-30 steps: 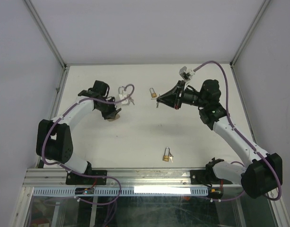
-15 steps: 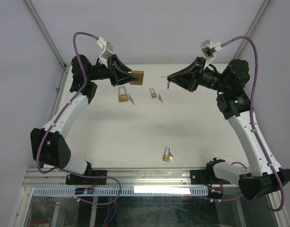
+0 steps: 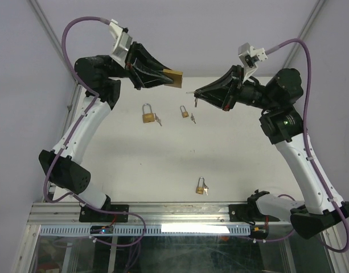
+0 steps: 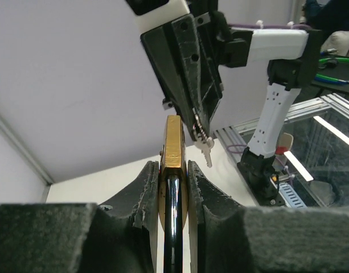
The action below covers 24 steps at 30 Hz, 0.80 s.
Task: Unlock with the key
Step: Unlock the lock.
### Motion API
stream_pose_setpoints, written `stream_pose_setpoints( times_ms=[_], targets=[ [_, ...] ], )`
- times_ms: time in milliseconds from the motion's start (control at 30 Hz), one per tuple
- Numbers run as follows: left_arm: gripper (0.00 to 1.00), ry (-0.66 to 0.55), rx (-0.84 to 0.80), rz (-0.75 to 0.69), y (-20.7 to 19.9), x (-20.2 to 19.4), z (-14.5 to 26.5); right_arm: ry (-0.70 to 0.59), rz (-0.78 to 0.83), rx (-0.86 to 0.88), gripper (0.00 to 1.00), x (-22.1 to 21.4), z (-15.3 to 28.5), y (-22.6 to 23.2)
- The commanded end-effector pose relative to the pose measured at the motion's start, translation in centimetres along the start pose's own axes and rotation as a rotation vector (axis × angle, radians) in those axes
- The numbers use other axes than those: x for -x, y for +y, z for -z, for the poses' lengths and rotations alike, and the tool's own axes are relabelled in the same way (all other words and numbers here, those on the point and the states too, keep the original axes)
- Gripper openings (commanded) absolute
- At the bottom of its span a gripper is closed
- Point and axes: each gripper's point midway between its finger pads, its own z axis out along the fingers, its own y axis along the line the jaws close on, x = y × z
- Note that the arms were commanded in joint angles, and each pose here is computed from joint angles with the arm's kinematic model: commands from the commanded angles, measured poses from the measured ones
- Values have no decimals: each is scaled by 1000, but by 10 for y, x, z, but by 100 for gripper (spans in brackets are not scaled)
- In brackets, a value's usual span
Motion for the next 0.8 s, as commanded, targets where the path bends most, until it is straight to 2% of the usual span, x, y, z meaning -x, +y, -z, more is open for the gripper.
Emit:
stream_pose_setpoints(
  times_ms=[0,200,433,633,767],
  targets=[
    [0,-84,-47,-94,-26,47,-23,-122,158,12,0,39,2,27],
    [0,-100,-63,-43,-30,48,-33,-168,226,-22,0,53,9,33],
    [0,-113,-55,-27,-33,52,-34,-132,224,-65,0,42,20,35],
    [0,-142,-52,-19,-37,55,-38,-204,166,-135,0,45,22,22],
    [0,-146,-58,-6,-37,54,-41,-227,190,-126,0,46,20,21]
  ],
)
